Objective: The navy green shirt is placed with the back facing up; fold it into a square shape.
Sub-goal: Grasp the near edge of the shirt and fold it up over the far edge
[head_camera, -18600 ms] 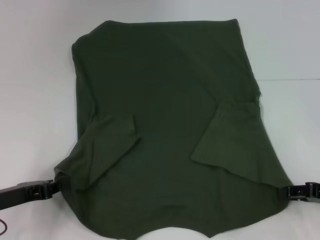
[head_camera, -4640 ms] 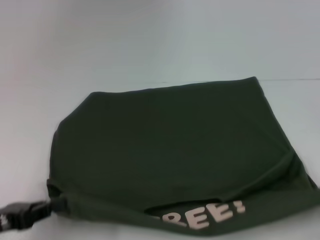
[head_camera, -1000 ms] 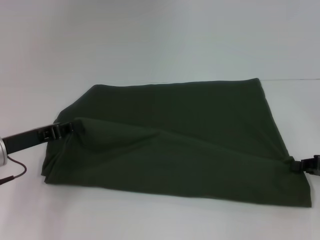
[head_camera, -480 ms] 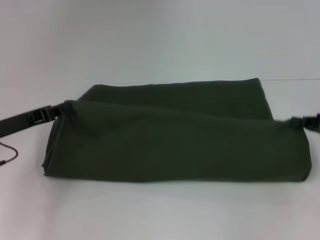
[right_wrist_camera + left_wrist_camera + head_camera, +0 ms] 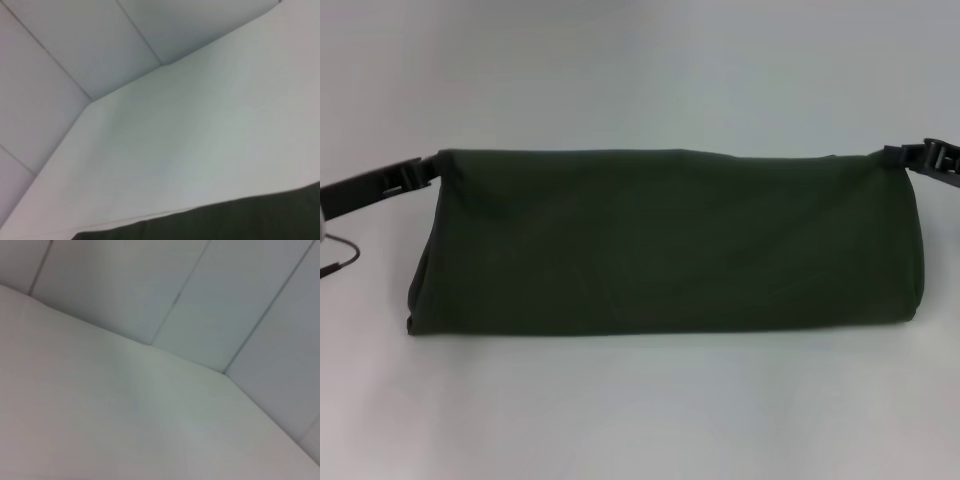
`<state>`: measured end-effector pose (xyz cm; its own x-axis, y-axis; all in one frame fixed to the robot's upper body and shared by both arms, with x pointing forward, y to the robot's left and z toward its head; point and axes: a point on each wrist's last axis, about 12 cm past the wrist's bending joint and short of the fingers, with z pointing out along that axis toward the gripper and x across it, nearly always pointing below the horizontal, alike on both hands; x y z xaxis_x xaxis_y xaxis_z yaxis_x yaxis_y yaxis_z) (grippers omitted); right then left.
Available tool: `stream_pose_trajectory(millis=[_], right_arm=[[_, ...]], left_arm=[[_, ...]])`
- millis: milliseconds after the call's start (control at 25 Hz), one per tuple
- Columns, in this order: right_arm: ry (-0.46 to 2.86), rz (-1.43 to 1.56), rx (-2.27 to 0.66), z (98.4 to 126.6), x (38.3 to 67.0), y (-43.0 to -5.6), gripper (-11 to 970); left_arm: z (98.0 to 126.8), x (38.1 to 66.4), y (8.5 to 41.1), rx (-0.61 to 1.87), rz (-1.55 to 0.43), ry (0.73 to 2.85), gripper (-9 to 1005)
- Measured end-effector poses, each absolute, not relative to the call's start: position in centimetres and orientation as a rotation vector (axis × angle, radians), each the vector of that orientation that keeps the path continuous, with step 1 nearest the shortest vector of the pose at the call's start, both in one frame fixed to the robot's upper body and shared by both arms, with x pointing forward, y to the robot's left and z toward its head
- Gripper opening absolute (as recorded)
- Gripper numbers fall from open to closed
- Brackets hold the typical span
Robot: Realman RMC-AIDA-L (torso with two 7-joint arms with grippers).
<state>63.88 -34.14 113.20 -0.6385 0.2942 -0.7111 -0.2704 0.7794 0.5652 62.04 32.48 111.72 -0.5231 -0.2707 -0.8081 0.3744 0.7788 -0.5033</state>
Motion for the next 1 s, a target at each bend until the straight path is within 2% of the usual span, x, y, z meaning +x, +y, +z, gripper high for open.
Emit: stream_pose_trajectory(millis=[440, 760, 1000], right_arm=[[2.102, 0.639, 0.058, 113.1, 67.0, -31.8, 34], [2.084, 0.507, 0.045, 112.8, 68.9, -29.2, 34], [2.066, 0.45, 0.042, 113.2, 69.6, -28.8, 35]], left_arm=[[111.8, 65.9, 29.8, 0.051, -0.58, 1.97, 1], [111.9, 67.3, 28.9, 0.024, -0.482, 1.937, 1], [111.9, 67.9, 28.5, 0.01, -0.423, 1.91, 0]])
